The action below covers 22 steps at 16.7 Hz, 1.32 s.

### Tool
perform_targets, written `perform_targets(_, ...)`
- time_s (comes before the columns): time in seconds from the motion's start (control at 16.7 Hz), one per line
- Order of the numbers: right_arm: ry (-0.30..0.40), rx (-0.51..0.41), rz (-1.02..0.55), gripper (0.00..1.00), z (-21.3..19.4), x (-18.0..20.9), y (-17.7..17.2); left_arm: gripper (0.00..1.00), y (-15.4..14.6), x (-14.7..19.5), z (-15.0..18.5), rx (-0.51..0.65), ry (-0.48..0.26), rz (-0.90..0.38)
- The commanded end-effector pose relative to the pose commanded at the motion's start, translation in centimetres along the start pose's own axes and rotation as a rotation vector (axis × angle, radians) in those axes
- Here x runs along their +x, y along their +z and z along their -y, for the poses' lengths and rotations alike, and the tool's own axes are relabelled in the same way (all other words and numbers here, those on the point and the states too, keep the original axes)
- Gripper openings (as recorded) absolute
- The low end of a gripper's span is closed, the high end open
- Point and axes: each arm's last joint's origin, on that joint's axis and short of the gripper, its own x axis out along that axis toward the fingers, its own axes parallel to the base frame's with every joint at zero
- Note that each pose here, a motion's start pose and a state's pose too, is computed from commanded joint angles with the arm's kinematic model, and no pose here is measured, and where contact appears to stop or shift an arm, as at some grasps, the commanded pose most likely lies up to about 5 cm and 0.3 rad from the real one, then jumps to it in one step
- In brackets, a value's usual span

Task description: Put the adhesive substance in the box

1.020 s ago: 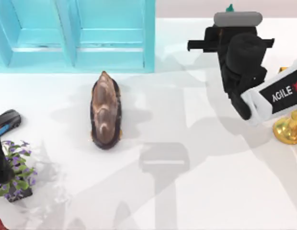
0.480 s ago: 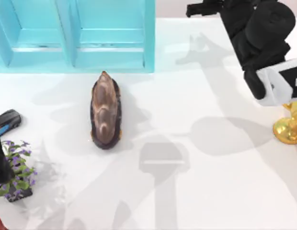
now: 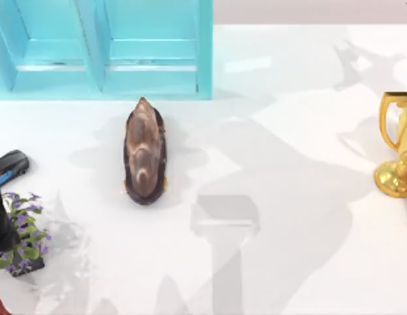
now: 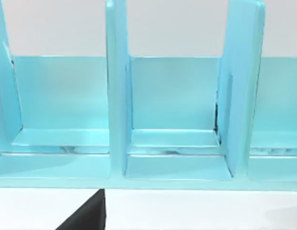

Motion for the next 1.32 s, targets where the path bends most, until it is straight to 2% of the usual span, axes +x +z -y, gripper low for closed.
perform_targets(0.18, 0.049, -0.014, -0.118, 0.0, 6.4, -7.4, -0.8, 1.0, 0.0, 0.0, 0.0, 0.0, 0.0, 0.0)
perform_targets(0.36, 0.082, 0.028, -0.244, 0.0, 10.6, -16.3, -2.0, 1.0, 0.0, 0.0, 0.0, 0.0, 0.0, 0.0)
perform_targets(0.54, 0.121, 0.099, -0.328, 0.0, 12.0, -24.9, -3.1, 1.0, 0.0, 0.0, 0.0, 0.0, 0.0, 0.0)
perform_targets(0.72, 0.173, 0.153, -0.356, 0.0, 11.5, -31.3, -3.5, 1.0, 0.0, 0.0, 0.0, 0.0, 0.0, 0.0)
perform_targets(0.96, 0.239, 0.17, -0.351, 0.0, 10.3, -36.0, -3.4, 1.0, 0.0, 0.0, 0.0, 0.0, 0.0, 0.0)
perform_targets(1.32, 0.255, 0.168, -0.347, 0.0, 10.0, -36.7, -3.3, 1.0, 0.0, 0.0, 0.0, 0.0, 0.0, 0.0)
